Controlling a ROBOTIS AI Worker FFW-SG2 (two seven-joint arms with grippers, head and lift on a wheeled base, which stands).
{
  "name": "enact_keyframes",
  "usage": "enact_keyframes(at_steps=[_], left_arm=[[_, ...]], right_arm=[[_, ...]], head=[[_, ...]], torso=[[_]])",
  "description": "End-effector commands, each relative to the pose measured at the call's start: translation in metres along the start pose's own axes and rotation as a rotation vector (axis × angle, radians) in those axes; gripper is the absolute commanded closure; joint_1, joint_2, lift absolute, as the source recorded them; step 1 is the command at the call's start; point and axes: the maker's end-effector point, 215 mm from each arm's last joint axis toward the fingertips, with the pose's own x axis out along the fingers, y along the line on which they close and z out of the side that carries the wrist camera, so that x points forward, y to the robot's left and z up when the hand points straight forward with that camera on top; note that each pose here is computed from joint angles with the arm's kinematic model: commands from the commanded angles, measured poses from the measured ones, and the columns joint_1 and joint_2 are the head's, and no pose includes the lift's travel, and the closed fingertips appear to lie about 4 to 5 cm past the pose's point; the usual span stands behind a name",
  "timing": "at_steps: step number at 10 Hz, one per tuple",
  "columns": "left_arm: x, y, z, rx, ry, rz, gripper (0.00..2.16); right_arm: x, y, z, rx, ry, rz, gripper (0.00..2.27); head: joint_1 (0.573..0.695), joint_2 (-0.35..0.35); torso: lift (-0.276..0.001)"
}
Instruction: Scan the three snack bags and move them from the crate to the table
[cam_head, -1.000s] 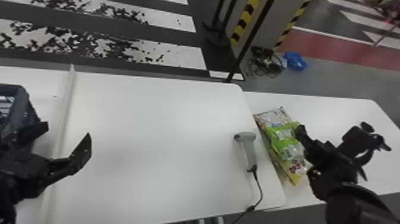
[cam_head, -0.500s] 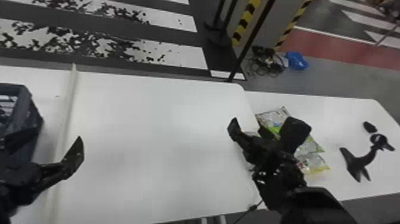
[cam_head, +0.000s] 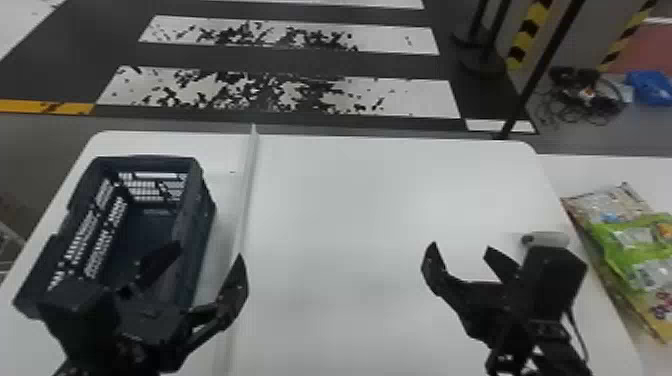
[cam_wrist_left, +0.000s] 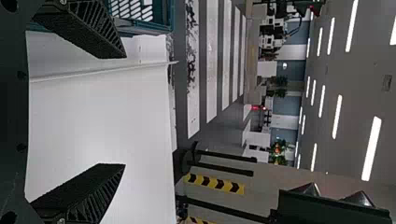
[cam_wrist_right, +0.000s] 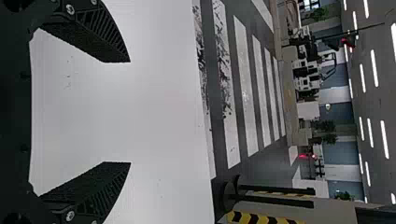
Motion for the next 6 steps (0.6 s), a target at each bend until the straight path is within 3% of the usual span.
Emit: enact_keyframes(at_steps=[1,3,6], left_arm=[[-0.018,-0.001,-0.001,-0.024,-0.024,0.019,0.03],[-0.038,-0.001,0.008,-0.030,-0.083,0.045,0.05],[-0.045,-0.024,-0.003,-0.050,-0.052,0.028,0.07]], right_arm=[[-0.023,-0.008,-0.008,0.005,-0.029,0.002,0.11],[-0.064,-0.016,0.010,0.016,-0.140,0.003,0.12],[-0.079,-0.038,0.003,-0.004,-0.132,-0.003,0.12]], head=[[0.695,-0.018],[0.695,-0.025],[0.695,-0.065]], torso=[[-0.062],[-0.062],[-0.062]])
